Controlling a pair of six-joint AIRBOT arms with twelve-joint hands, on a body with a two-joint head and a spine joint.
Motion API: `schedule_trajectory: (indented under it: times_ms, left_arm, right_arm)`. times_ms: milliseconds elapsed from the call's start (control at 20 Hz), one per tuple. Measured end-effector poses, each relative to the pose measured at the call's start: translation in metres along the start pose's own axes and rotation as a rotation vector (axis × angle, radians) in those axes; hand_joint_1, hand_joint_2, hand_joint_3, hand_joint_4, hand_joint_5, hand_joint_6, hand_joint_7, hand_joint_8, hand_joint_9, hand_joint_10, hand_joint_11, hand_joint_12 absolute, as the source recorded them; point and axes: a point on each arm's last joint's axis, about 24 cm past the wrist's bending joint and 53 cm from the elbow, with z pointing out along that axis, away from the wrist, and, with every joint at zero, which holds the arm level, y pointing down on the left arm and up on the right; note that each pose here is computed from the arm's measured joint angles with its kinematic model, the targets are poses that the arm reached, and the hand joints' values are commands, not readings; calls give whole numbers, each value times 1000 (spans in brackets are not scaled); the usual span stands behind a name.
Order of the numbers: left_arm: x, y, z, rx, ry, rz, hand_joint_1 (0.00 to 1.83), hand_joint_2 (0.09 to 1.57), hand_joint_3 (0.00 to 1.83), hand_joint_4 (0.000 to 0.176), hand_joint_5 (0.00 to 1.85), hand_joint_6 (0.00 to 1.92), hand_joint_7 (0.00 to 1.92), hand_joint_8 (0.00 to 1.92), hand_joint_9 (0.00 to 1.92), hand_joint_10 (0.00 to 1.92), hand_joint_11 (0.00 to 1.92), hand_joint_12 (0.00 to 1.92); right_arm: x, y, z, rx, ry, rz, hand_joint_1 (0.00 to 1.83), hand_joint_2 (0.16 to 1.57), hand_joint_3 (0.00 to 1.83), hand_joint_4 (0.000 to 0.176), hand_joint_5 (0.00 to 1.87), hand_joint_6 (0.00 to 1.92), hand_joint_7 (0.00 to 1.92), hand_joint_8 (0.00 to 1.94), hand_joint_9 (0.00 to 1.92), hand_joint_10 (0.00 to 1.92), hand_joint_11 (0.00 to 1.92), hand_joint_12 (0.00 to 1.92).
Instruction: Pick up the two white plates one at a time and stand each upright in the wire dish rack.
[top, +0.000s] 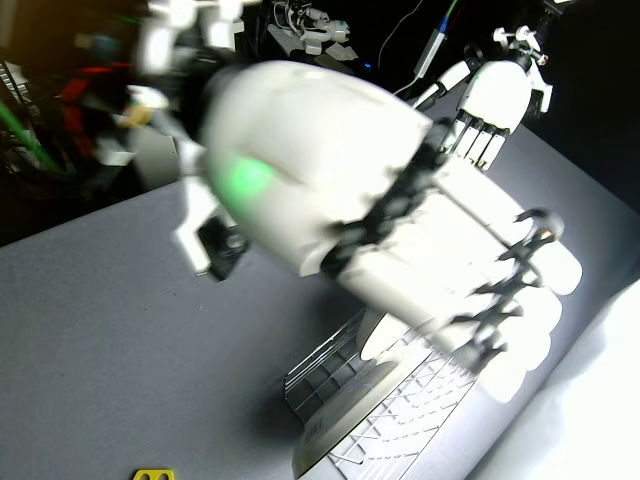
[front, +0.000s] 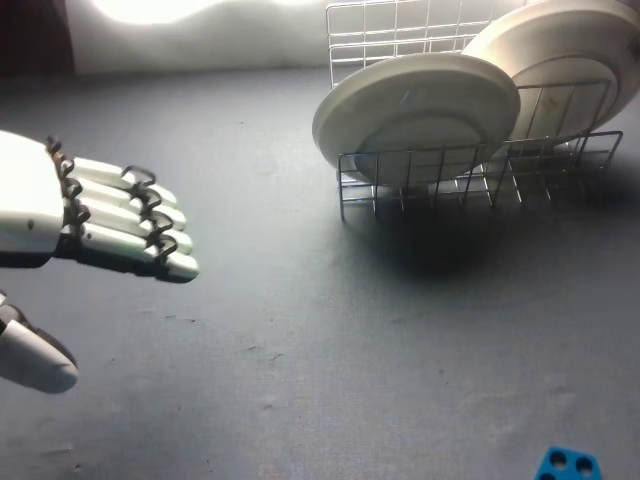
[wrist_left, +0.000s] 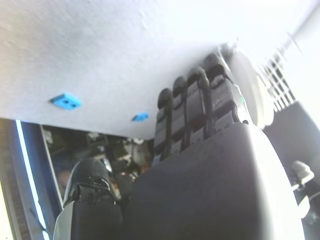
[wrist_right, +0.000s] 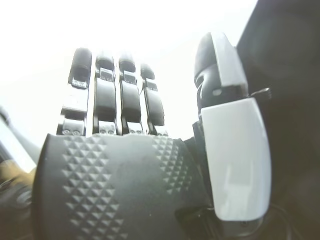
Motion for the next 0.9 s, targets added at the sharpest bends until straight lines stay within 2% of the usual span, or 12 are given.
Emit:
schedule_trajectory:
  times_ms: [100,150,250,300,350,450,500,600,700,750,800,900]
  left_arm:
    - [-9,-11,-3,32,-21,20,0,1138,1,0,85,5,99,7,56,5,0,43]
    - [-14,-16,-6,46,-33,29,0,1131,0,0,77,5,93,4,42,2,0,8]
    - [-18,-27,-4,66,-33,74,0,1119,0,0,79,6,76,0,20,0,0,1]
    - [-17,-34,-2,78,-22,107,0,1154,8,0,109,17,92,10,57,16,22,10]
    - [-15,-43,-1,94,-10,131,0,1168,14,0,94,8,67,1,39,7,4,1]
    - [-13,-59,1,139,0,149,0,1182,8,0,152,9,128,6,84,11,23,20]
    - [-12,-63,1,150,2,149,0,1183,5,0,162,9,139,6,99,13,42,33]
    - [-14,-61,-1,145,-2,151,0,1171,0,0,79,0,35,0,12,0,1,1]
    - [-16,-53,-4,123,-8,154,0,1147,0,0,24,0,26,1,27,10,10,5]
    - [-18,-50,-5,113,-13,151,0,1135,0,0,4,0,17,0,15,5,1,0]
    - [-19,-50,-5,112,-16,146,0,1126,0,0,16,6,34,8,29,10,0,0]
    - [-19,-51,-6,117,-16,146,0,1129,0,0,60,23,68,19,51,18,15,7]
  right_arm:
    - [-1,4,-7,-9,8,-27,966,1209,0,0,282,19,273,1,216,5,0,475]
    - [0,5,-7,-16,10,-42,839,1246,15,0,281,14,259,1,207,0,0,460]
    - [0,3,-9,-10,14,-49,832,1261,12,0,313,17,287,7,230,7,0,520]
    - [0,2,-9,-5,13,-44,956,1167,0,0,398,12,365,6,303,11,0,703]
    - [-2,2,-9,-6,6,-46,1011,1135,0,0,379,3,349,2,282,3,0,649]
    - [-1,3,-10,-8,5,-43,988,1170,5,0,322,0,328,0,265,0,0,571]
    - [0,3,-10,-6,8,-46,988,1165,1,0,329,2,349,4,296,7,0,645]
    - [0,3,-11,-7,9,-45,997,1165,10,0,386,16,378,0,338,0,0,748]
    - [1,4,-11,-8,12,-43,1053,1173,4,0,438,4,415,1,363,4,7,776]
    - [3,6,-12,-11,17,-41,1021,1195,8,0,385,0,370,0,325,0,1,713]
    - [4,6,-12,-12,21,-42,1018,1153,0,0,319,0,358,0,332,5,12,711]
    - [5,6,-12,-13,25,-42,1031,1123,0,0,331,8,377,7,360,13,48,723]
